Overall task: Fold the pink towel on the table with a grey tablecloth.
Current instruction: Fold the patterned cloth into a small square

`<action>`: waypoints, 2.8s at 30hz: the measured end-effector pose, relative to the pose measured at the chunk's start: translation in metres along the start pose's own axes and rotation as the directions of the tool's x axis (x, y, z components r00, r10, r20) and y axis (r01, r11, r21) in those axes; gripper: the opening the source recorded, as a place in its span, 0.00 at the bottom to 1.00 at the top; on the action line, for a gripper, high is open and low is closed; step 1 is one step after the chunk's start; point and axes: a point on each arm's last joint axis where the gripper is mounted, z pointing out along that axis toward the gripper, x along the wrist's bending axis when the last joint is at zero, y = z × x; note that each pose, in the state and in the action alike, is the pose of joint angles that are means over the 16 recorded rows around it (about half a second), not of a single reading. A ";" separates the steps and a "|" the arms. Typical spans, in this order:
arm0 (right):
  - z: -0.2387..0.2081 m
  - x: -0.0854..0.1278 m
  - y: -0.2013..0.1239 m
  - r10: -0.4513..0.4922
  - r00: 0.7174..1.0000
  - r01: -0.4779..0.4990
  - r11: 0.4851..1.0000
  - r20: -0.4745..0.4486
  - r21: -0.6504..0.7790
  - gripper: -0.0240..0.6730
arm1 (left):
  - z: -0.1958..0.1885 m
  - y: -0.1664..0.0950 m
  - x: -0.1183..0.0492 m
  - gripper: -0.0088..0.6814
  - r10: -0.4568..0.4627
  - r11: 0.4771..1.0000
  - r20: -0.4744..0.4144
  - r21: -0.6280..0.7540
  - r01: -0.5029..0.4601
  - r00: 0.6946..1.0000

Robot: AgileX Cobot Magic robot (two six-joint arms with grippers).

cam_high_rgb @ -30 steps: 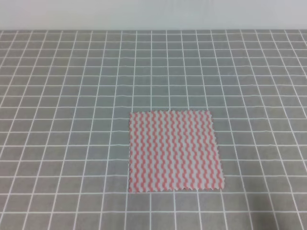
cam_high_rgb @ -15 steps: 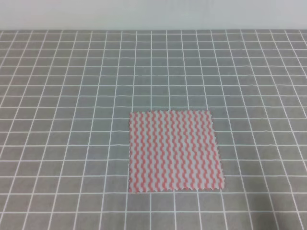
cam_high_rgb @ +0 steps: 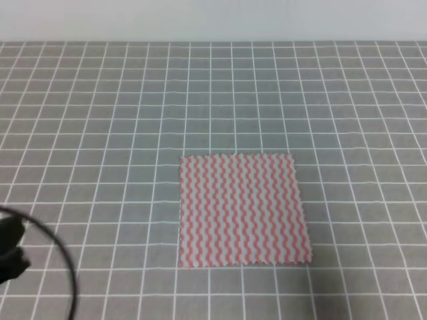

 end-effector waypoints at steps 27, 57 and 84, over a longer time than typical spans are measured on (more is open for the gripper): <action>0.093 0.049 -0.021 0.084 0.989 0.010 0.793 -0.125 0.609 0.01 | 0.121 -0.009 -0.092 0.01 0.157 0.892 0.480 0.307 -0.332 0.863; 0.187 0.045 -0.070 -0.087 0.996 0.032 0.658 0.034 0.753 0.48 | 0.173 -0.032 -0.094 0.01 0.136 0.843 0.465 0.409 -0.349 0.875; 0.193 0.038 -0.076 -0.055 0.995 -0.031 0.644 0.086 0.764 0.49 | 0.211 -0.083 -0.076 0.01 0.086 0.716 0.459 0.589 -0.375 0.884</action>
